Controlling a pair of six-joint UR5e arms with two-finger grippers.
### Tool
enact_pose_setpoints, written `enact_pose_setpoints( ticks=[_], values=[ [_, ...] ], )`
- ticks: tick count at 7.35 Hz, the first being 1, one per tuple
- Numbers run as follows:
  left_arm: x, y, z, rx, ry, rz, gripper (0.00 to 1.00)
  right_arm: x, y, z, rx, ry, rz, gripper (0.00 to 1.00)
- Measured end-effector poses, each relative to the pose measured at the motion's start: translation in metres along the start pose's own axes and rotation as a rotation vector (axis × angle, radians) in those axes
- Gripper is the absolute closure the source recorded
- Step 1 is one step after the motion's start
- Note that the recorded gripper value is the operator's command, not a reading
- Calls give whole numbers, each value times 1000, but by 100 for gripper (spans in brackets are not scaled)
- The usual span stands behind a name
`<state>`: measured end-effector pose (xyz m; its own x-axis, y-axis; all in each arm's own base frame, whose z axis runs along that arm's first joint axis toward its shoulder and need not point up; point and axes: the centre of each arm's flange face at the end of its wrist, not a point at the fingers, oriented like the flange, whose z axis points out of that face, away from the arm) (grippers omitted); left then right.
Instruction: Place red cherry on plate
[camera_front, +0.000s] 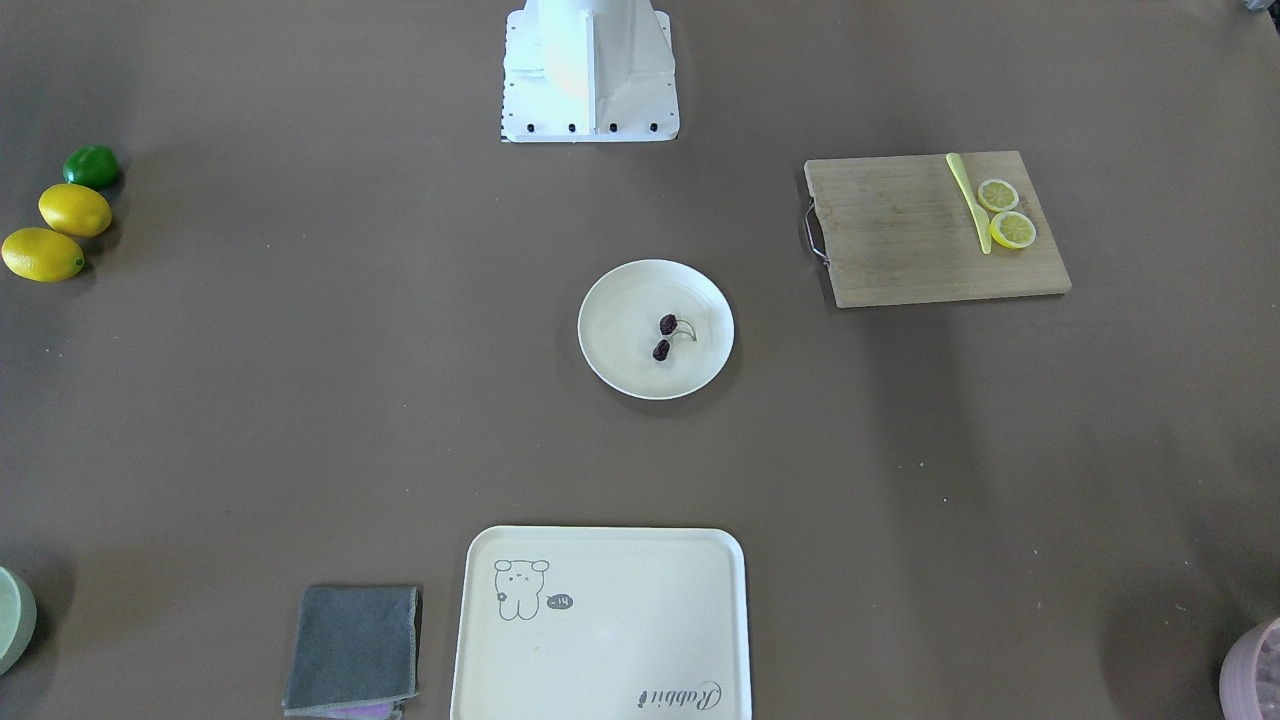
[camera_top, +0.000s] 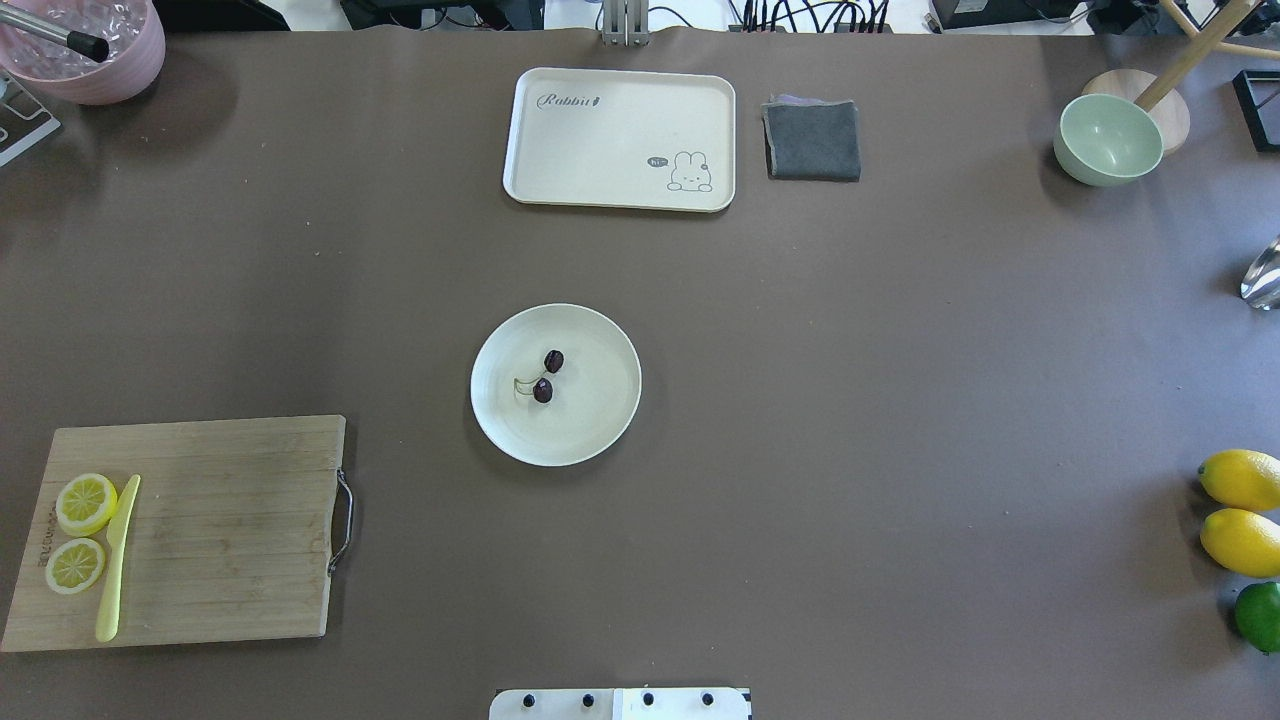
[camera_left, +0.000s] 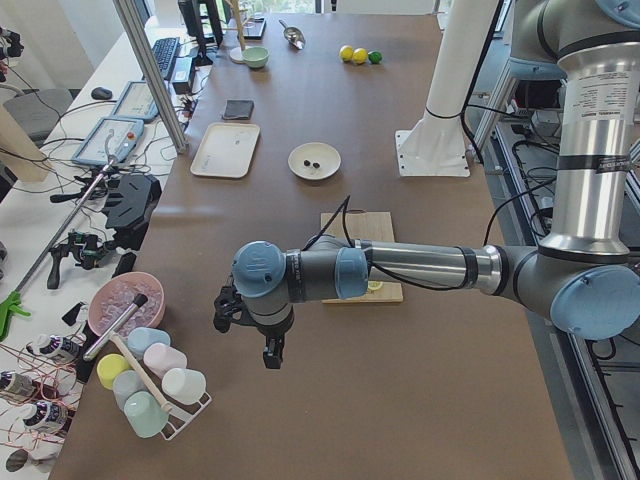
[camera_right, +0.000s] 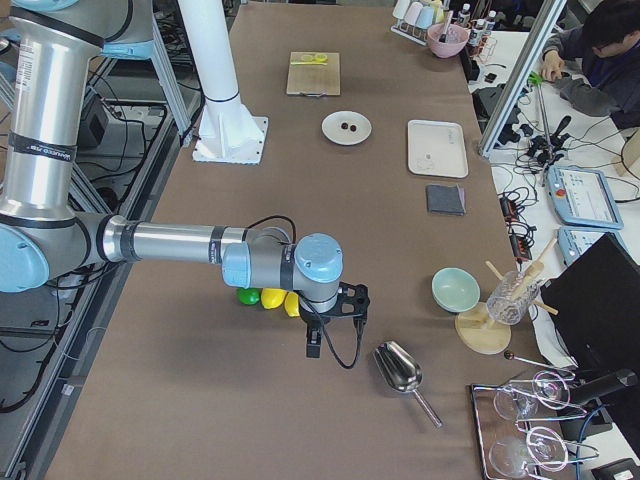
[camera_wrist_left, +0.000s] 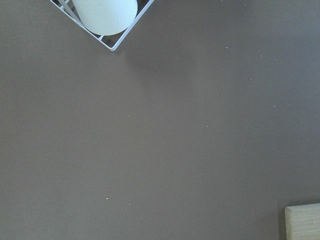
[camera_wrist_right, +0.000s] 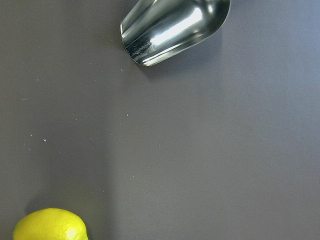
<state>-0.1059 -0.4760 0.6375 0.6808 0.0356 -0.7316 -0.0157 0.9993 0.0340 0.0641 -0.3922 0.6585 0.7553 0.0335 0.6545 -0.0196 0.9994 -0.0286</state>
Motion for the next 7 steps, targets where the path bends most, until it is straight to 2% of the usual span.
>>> enact_pose_setpoints(
  ticks=[7],
  values=[
    [0, 0, 0, 0, 0, 1, 2, 2, 0, 3, -6, 0, 3, 0]
  ],
)
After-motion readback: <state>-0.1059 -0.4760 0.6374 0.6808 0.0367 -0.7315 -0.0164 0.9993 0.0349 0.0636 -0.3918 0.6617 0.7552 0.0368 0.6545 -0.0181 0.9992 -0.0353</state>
